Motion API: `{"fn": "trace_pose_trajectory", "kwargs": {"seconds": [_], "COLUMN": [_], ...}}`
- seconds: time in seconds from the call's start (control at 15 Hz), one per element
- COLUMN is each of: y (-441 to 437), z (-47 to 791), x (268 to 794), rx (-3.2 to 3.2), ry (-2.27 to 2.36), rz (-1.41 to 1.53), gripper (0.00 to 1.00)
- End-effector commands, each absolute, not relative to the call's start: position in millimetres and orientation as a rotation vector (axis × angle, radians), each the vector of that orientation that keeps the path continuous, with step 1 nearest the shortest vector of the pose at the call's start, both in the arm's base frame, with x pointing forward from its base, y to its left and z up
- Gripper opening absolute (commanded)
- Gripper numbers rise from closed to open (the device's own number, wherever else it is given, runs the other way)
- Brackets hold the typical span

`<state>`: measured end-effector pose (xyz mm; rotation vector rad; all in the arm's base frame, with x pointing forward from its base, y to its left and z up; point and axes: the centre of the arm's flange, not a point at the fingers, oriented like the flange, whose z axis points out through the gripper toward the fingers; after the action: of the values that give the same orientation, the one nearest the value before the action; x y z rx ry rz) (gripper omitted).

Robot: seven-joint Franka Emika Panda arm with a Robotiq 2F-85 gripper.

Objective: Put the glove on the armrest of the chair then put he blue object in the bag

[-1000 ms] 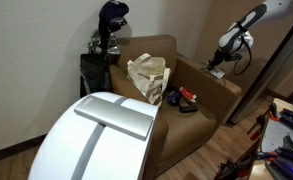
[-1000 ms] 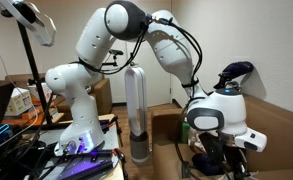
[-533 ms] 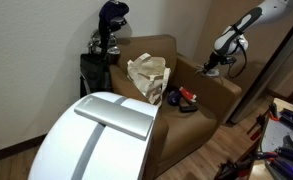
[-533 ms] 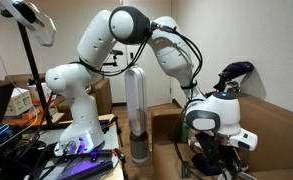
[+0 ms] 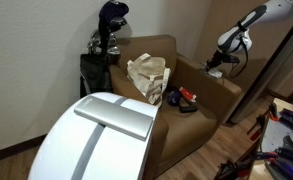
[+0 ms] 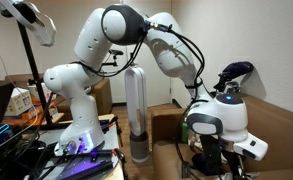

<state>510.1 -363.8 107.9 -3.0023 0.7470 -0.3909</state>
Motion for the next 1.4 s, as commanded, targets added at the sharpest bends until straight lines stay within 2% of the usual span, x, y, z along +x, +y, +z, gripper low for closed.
{"fn": "trace_pose_trajectory", "kwargs": {"seconds": [0.0,0.2,0.27,0.4,0.87,1.07,1.33], "y": [-366.5,-363.2,-360.9,-357.8,-351.5,-320.0,-238.0], "z": [104.1,103.6,106.2,114.3,137.0,154.0,142.7], "x": [516.6,523.7,527.2,531.6,540.8,543.0,559.0], "rx": [-2.952,-2.941,-2.939,-2.931,-2.974,-2.978,-2.94], "ry": [0.811,0.838,0.863,0.905,0.967,0.922,0.783], "rz": [-0.437,-0.481,-0.521,-0.595,-0.803,-0.925,-0.975], "gripper": [0.06,0.06,0.32,0.37,0.82,1.0,1.0]}}
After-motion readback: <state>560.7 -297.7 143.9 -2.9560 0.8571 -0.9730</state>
